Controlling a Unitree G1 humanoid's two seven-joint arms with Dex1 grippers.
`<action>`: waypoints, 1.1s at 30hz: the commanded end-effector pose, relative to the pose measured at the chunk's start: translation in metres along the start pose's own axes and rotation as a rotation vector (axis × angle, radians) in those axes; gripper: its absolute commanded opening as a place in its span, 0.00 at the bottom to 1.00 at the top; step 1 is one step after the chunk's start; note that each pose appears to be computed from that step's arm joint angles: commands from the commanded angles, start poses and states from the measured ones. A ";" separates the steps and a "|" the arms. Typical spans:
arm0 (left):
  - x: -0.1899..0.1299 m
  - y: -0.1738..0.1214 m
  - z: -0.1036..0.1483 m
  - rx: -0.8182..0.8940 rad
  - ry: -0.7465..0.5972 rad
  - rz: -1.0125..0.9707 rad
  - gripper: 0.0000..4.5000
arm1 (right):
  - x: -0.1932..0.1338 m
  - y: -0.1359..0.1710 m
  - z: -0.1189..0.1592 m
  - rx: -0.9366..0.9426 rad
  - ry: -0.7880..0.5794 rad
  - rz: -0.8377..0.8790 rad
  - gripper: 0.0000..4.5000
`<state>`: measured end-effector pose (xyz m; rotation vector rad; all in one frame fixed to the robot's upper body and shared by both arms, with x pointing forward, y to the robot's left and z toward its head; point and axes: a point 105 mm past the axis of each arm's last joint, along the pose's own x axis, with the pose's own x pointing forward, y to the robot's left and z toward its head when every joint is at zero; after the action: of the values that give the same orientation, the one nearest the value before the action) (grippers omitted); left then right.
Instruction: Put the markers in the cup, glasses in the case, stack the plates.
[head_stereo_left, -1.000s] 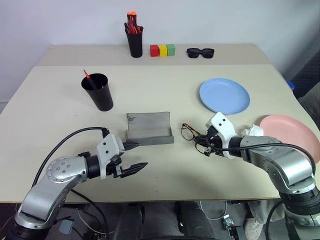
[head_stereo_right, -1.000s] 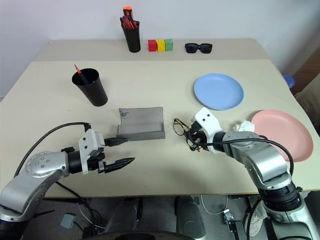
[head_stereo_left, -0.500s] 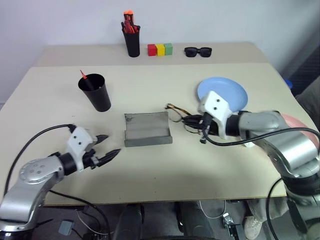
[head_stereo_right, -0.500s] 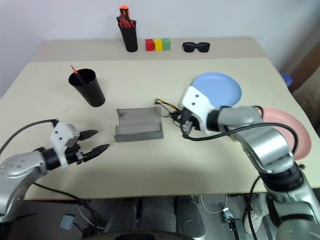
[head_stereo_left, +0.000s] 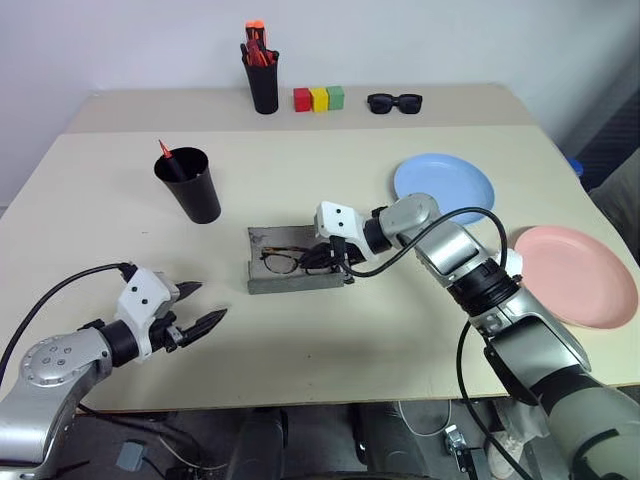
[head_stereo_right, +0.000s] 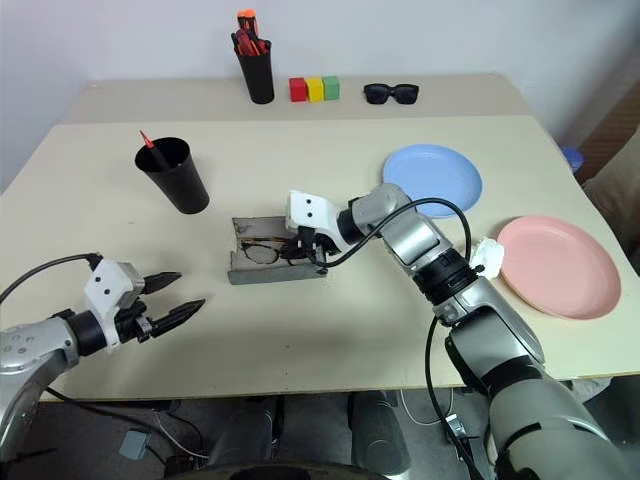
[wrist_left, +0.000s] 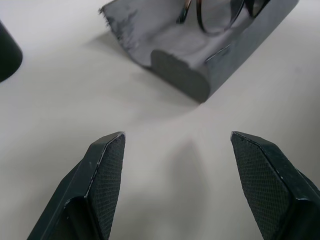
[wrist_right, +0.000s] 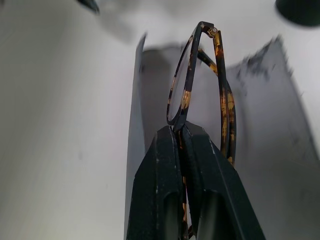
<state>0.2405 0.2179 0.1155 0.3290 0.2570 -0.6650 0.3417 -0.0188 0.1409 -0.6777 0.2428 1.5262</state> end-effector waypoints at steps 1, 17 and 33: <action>-0.003 0.001 0.015 0.045 -0.053 0.017 0.76 | -0.009 -0.005 0.023 -0.072 -0.054 -0.002 0.31; 0.133 0.032 0.120 -0.043 -0.221 0.031 0.25 | -0.074 0.043 0.026 -0.072 -0.135 -0.372 0.66; 0.177 0.016 0.103 -0.020 0.089 -0.250 0.25 | -0.116 0.073 -0.002 0.065 -0.024 -0.692 0.66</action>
<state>0.4047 0.0988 0.1459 0.2542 0.4364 -0.8294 0.2671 -0.1222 0.1718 -0.5782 0.0831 0.8770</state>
